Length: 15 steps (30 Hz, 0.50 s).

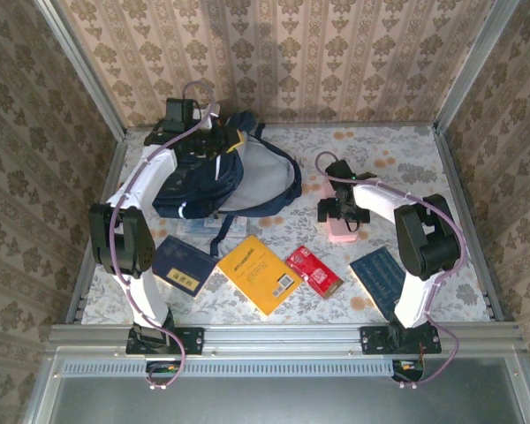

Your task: Pack the student bag

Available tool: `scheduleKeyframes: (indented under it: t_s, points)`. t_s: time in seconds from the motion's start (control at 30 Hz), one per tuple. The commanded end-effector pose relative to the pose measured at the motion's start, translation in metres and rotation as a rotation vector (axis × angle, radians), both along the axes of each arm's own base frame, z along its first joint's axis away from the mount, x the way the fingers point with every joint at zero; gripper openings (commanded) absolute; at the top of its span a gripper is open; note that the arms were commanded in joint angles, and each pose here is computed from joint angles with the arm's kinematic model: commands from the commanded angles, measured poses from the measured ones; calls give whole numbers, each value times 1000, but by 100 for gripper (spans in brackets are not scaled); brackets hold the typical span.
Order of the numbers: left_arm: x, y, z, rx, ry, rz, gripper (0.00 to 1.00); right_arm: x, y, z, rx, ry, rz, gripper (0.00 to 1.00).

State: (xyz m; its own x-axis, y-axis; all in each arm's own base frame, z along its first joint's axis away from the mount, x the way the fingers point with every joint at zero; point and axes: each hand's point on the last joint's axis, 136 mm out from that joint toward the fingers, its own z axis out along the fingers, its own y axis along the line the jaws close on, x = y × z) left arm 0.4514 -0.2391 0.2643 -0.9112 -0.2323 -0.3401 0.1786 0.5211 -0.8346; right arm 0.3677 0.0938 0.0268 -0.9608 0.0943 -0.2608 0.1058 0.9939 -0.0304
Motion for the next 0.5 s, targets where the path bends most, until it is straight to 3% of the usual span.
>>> scheduleKeyframes:
  t_s: [0.0, 0.2, 0.33, 0.47]
  points:
    - [-5, 0, 38, -57, -95, -23, 0, -6, 1, -13, 16, 48, -20, 100]
    - [-5, 1, 38, -58, -97, -23, 0, -4, 5, -13, 55, 27, -19, 97]
    - [-5, 1, 40, -51, -103, -25, 0, 3, 1, 13, 43, -52, -21, 86]
    - [-7, 6, 54, -12, -145, -46, 0, 7, 0, 51, 63, -150, -26, 82]
